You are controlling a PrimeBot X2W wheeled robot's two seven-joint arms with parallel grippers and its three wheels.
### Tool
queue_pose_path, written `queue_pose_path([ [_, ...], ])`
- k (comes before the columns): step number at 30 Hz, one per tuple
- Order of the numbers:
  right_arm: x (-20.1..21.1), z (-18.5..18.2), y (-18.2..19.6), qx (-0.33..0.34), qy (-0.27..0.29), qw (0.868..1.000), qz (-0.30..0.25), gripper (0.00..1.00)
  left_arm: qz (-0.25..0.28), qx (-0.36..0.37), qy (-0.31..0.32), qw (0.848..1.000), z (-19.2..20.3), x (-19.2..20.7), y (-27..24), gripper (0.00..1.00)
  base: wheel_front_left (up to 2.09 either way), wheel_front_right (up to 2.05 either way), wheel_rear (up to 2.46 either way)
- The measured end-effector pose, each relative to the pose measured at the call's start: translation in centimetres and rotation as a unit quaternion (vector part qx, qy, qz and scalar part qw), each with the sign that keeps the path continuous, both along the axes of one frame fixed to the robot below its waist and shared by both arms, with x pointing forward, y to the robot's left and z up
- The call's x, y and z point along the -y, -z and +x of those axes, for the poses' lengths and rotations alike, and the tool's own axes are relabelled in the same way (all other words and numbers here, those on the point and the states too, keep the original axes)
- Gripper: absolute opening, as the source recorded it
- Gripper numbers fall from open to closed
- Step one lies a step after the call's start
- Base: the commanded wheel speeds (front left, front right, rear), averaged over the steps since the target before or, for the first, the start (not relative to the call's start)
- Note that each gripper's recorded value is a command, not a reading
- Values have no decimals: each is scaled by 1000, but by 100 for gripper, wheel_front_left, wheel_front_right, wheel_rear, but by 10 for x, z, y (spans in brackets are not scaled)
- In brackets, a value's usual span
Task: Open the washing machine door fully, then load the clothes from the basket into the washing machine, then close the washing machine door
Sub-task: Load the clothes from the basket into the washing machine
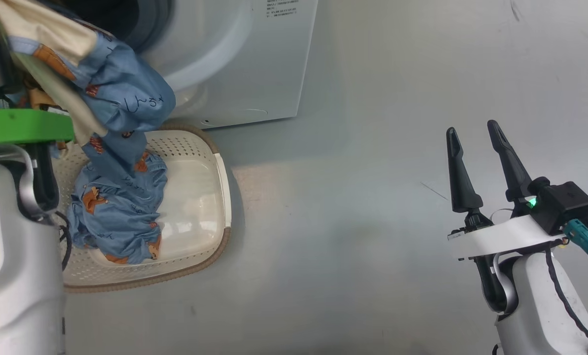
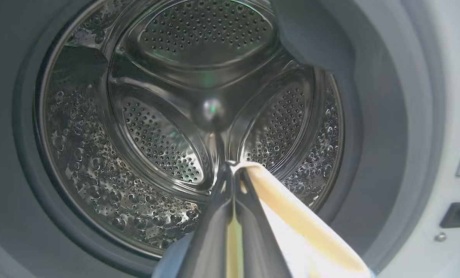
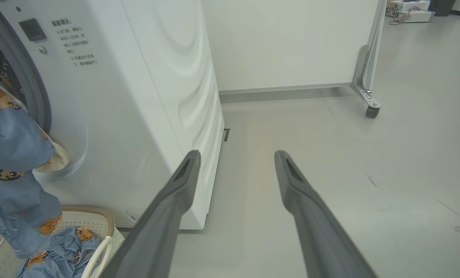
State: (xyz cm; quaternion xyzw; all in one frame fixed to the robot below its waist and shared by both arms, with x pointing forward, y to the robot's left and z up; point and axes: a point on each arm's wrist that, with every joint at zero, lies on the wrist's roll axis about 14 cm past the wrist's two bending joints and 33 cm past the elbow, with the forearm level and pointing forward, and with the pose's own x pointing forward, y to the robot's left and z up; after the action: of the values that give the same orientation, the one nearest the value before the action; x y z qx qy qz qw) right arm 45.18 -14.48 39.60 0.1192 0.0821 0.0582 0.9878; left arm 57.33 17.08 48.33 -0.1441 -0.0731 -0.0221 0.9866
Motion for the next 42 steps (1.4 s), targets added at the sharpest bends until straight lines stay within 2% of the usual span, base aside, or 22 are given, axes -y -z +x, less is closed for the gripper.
queue_pose_path([
  [16,6,6,45,-48,6,999,-2,100,37,-48,14,998,71,-3,41,0,0,0,0],
  [31,2,4,88,-96,4,995,13,100,50,-178,46,982,121,3,110,0,0,0,0],
  [36,7,0,101,-113,11,993,14,100,47,-168,49,984,139,6,110,0,0,0,0],
  [42,6,-6,117,-135,13,991,18,100,69,-142,40,987,153,-2,113,0,0,0,0],
])
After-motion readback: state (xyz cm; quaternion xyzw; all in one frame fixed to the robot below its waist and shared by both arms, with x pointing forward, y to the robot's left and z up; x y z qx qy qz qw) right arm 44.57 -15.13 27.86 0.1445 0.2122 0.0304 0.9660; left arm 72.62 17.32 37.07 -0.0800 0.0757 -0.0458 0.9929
